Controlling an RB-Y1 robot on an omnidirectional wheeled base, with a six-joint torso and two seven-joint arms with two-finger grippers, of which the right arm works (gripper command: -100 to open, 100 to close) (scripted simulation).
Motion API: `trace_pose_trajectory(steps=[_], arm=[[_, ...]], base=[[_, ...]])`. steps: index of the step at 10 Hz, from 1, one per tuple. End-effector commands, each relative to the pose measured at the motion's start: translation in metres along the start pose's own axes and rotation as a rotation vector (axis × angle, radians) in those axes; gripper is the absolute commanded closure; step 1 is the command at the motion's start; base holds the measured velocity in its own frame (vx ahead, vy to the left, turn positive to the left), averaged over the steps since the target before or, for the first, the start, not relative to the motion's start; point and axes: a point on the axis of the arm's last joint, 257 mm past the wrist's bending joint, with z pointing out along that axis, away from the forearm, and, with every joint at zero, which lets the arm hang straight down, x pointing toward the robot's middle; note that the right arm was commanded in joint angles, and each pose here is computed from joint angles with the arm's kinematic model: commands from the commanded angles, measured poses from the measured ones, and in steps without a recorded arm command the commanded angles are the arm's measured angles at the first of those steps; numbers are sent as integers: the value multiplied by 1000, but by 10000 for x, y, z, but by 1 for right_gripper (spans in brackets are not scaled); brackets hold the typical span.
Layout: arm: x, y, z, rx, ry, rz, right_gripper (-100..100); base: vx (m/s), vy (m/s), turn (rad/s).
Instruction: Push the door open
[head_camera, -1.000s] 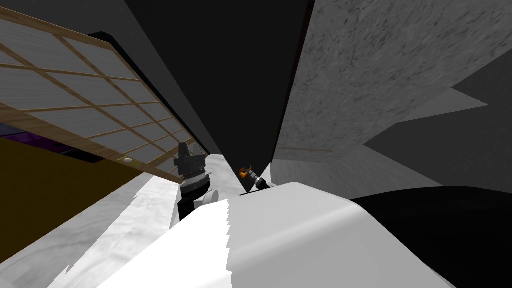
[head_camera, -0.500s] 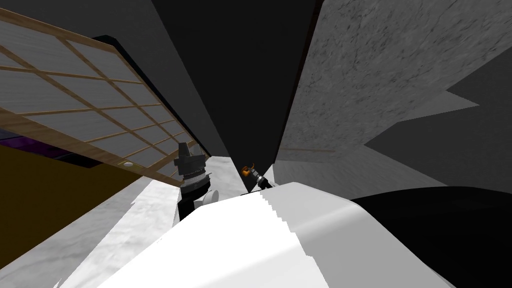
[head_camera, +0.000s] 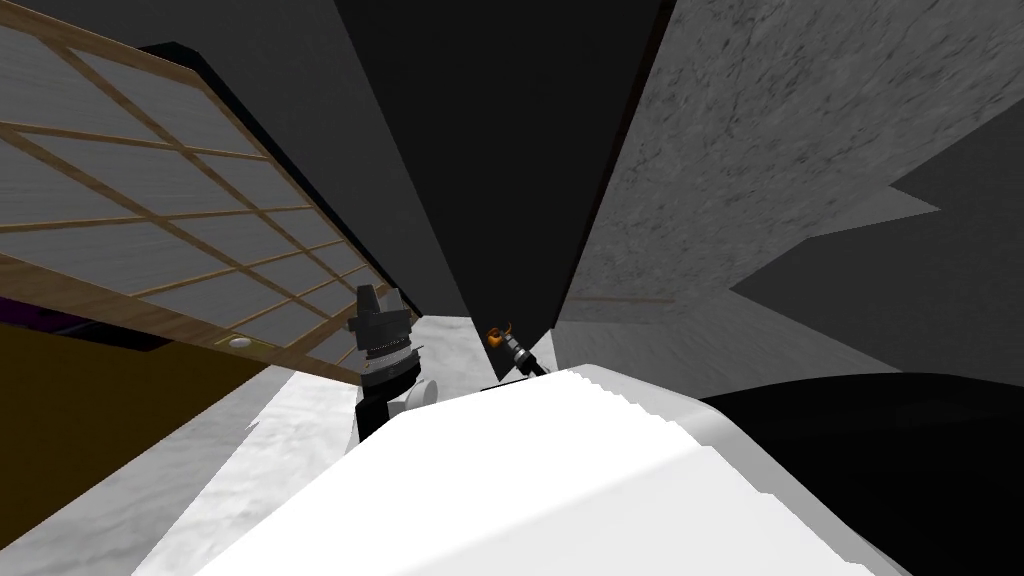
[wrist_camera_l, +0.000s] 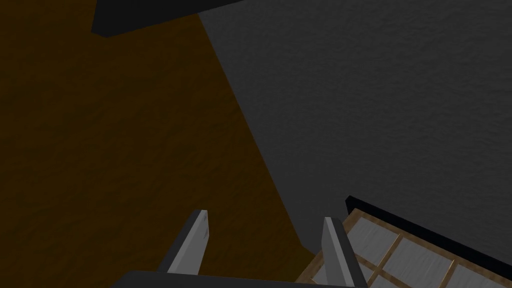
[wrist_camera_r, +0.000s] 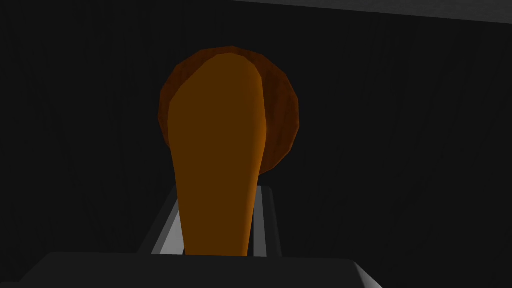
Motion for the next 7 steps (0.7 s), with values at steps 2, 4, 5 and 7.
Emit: trace_pose_trajectory(steps=[2,4,5,7], arm=[[-209,-19,-26,4,-32,-17,100],[-393,-38,-53,9,-65,-27,100],[-476,-40,-59,10,-84,-28,100],[-602,-29,-56,7,-121,-23,100]], base=[[70,113,-26],[134,183,-82],[149,190,-70],[148,201,-73]])
